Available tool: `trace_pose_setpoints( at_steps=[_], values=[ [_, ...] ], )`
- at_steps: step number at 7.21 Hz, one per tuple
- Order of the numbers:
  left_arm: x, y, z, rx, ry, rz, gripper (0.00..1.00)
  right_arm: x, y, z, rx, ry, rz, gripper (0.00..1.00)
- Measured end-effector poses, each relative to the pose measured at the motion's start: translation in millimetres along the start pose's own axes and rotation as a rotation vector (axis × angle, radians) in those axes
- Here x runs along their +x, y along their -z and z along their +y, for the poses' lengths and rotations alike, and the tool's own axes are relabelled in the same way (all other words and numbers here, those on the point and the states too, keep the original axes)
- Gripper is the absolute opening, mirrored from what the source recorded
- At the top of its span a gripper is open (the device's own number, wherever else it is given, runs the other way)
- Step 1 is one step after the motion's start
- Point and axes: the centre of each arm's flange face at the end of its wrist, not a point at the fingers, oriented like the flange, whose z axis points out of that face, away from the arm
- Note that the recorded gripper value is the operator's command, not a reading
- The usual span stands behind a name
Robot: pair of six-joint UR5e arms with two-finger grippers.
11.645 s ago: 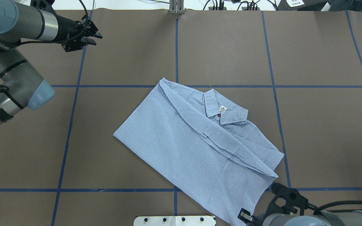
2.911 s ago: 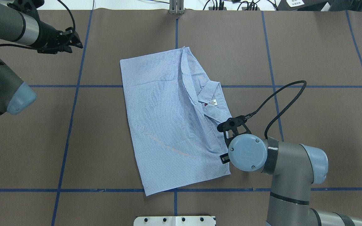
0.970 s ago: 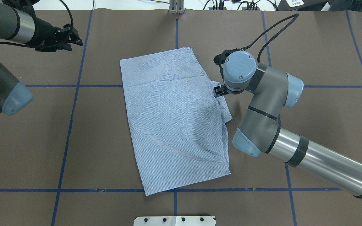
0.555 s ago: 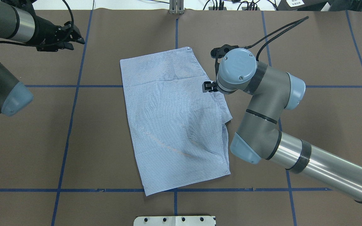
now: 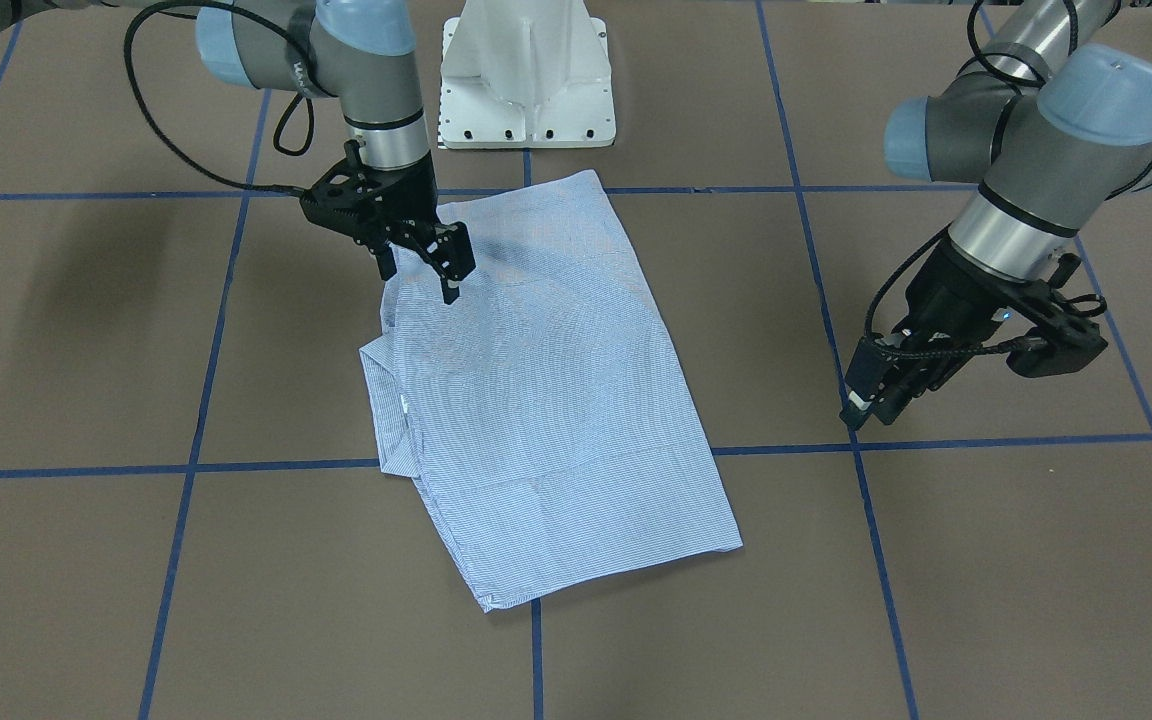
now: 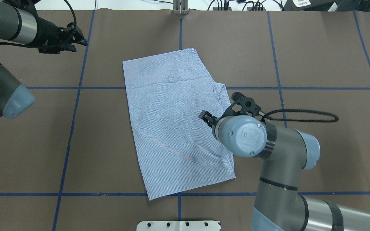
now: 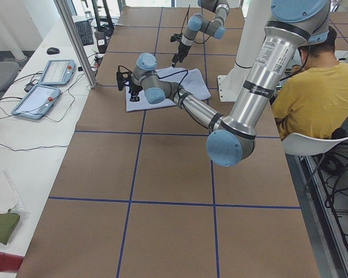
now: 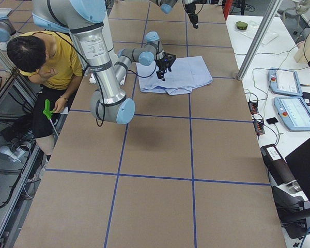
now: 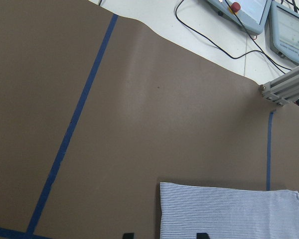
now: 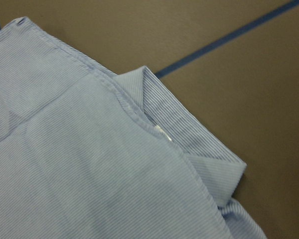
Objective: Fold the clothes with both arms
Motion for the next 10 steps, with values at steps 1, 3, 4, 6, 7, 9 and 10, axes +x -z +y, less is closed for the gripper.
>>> trace_pose_setpoints(
  at_steps=[1,3,4,6,7,9,10],
  values=[
    [0.1,-0.1,-0.2,0.001,0.000,0.000,0.51,17.7,3.7,15.6,0.001,-0.101,-0.003,0.92],
    [0.3,-0.5,-0.5,0.003,0.000,0.000,0.51,47.6,3.8,36.0,0.008,-0.261,0.004,0.90],
    [0.8,-0.6,-0.6,0.003,0.001,0.000,0.52,61.1,0.5,51.8,0.016,-0.275,0.008,0.89],
    [0.7,-1.0,-0.5,0.002,0.004,0.000,0.52,80.0,-5.6,69.8,0.029,-0.268,0.019,0.89],
    [1.0,-1.0,-0.2,0.002,0.006,0.000,0.52,89.0,-9.1,72.9,0.033,-0.260,0.030,0.88],
    [1.0,-1.1,0.1,0.001,0.008,0.000,0.52,100.0,-15.2,83.4,0.032,-0.240,0.050,0.85],
    [1.9,-0.7,0.2,0.002,0.007,0.002,0.52,101.8,-16.2,86.8,0.029,-0.235,0.053,0.77]
  ],
)
